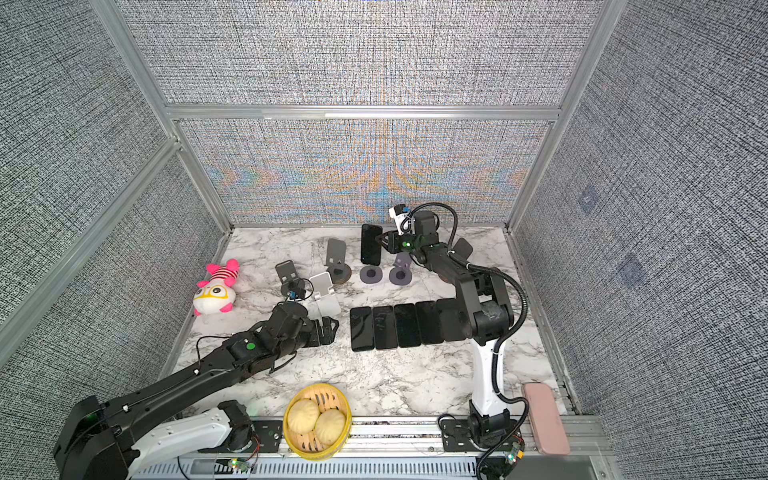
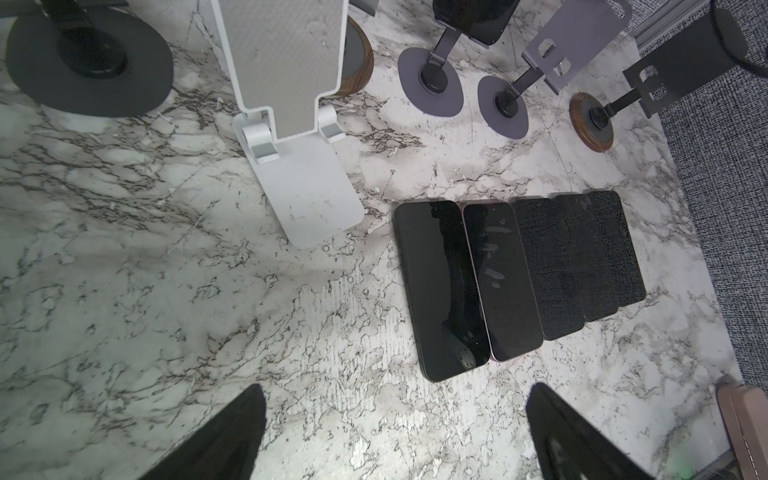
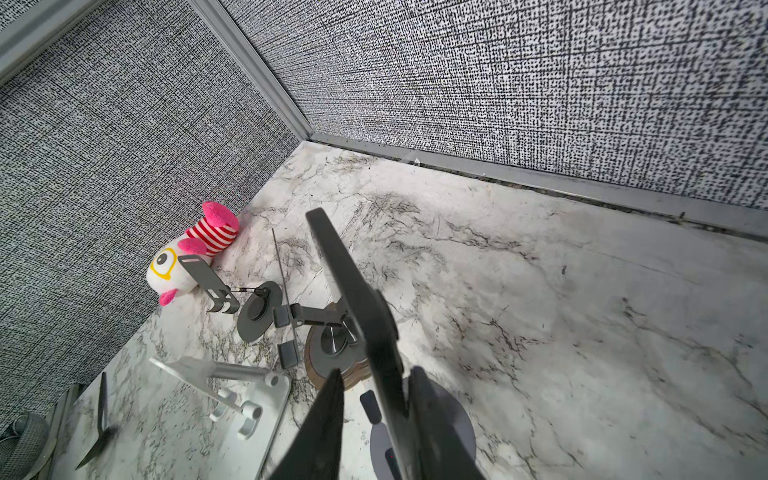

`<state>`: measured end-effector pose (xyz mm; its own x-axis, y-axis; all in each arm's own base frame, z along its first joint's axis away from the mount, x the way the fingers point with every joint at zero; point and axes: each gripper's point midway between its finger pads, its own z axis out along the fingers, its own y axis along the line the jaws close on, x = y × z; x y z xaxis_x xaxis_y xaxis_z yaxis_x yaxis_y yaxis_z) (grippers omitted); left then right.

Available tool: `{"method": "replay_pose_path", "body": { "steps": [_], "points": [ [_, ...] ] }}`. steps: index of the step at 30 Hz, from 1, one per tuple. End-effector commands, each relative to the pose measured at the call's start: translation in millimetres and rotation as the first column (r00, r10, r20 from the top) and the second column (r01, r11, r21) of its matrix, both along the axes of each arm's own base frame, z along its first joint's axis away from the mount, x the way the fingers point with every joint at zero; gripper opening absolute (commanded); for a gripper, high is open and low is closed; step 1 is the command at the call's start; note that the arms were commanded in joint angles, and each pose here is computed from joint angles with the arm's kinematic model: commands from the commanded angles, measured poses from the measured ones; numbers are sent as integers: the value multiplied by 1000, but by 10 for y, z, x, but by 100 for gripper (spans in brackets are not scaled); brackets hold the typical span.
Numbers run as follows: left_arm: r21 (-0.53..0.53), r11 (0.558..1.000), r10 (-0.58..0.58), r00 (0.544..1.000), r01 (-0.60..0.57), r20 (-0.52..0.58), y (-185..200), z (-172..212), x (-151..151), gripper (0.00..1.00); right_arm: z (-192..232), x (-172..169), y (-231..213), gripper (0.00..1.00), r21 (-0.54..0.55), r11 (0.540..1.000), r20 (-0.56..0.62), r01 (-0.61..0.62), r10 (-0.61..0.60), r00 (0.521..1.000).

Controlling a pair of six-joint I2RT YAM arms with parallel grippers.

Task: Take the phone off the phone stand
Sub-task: 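Reach the right gripper to the last standing black phone and grasp it, then lift the black phone off its stand and carry it toward the left gripper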

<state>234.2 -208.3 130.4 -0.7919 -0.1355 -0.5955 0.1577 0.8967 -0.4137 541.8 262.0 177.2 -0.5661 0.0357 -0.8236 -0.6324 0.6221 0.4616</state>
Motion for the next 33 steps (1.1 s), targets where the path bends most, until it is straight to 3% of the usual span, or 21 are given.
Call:
{"method": "replay_pose_path", "body": {
  "steps": [1,8,13,19,33],
  "points": [
    [-13,1000,0,1000,0,7,-17,28,16,99,49,2,47,26,14,1000,14,-24,24,1000],
    [-6,1000,1,1000,-1,4,-17,6,21,99,14,4,76,24,25,999,16,-38,38,999],
    [-3,1000,1,1000,-1,2,-15,-3,19,99,-21,32,85,31,31,999,14,-39,39,999],
    [4,1000,2,1000,-2,-4,1,-27,8,98,-10,36,96,17,43,998,12,-42,41,999],
    [14,1000,2,1000,-1,-10,11,-55,4,99,268,-120,100,5,55,997,49,-52,49,998]
  ]
}}
